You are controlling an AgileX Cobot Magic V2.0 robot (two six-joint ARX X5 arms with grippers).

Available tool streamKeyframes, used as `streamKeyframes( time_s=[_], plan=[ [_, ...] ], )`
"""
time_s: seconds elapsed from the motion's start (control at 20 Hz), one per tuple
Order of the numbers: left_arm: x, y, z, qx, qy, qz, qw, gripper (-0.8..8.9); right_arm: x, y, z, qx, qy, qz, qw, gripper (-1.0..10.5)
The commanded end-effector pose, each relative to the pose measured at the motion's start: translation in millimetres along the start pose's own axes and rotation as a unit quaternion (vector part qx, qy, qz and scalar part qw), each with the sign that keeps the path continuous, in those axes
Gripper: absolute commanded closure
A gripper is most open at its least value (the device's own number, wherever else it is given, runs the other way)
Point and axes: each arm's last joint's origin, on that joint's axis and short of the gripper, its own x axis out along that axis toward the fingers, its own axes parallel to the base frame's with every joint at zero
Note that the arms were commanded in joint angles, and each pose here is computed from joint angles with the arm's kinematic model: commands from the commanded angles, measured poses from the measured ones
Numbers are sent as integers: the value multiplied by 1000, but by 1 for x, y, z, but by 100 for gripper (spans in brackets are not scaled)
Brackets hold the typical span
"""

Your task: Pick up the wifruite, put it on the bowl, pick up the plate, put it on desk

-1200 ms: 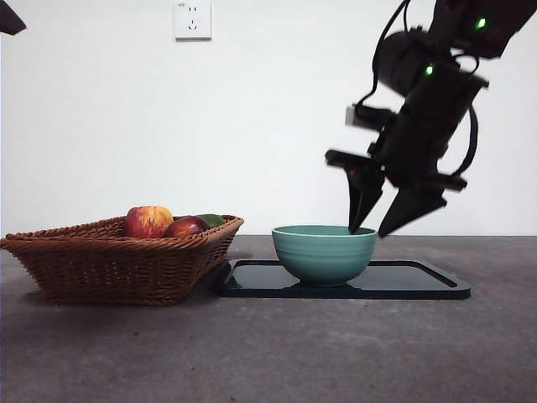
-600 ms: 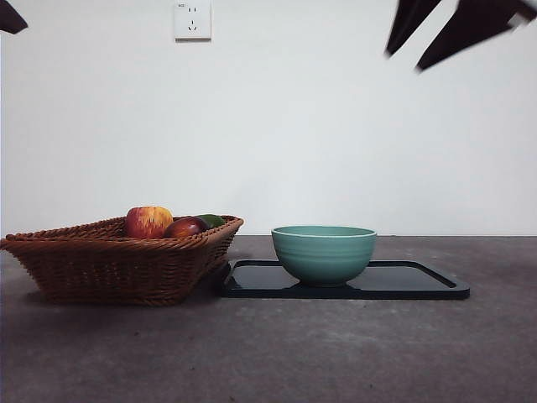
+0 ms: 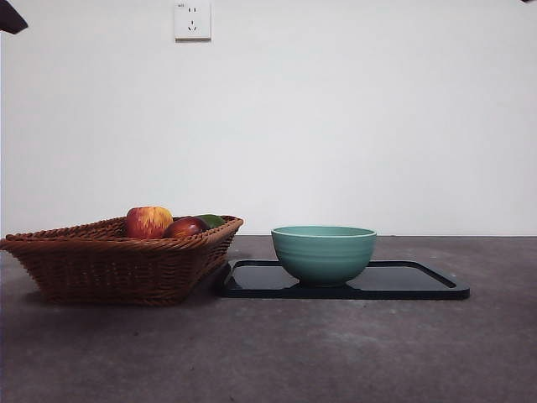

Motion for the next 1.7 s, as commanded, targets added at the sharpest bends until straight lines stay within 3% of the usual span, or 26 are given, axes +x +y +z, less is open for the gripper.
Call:
streamKeyframes(
  time_s=[0.05,0.25,1.4,1.7],
  plan=[
    [0,-1,2,12,-5,-5,1000,469,1,0,-15,0,14,14,1000,730],
    [0,-1,2,12,-4,-5,1000,469,-1,-2,-34,3,19,12,1000,730],
    [0,-2,3,13,-9,-6,1000,471,-3,-1,-34,0,13,13,1000,730],
    [17,-4,33,18,-25,-11,999,470,-3,-1,-34,0,13,13,1000,730]
  ],
)
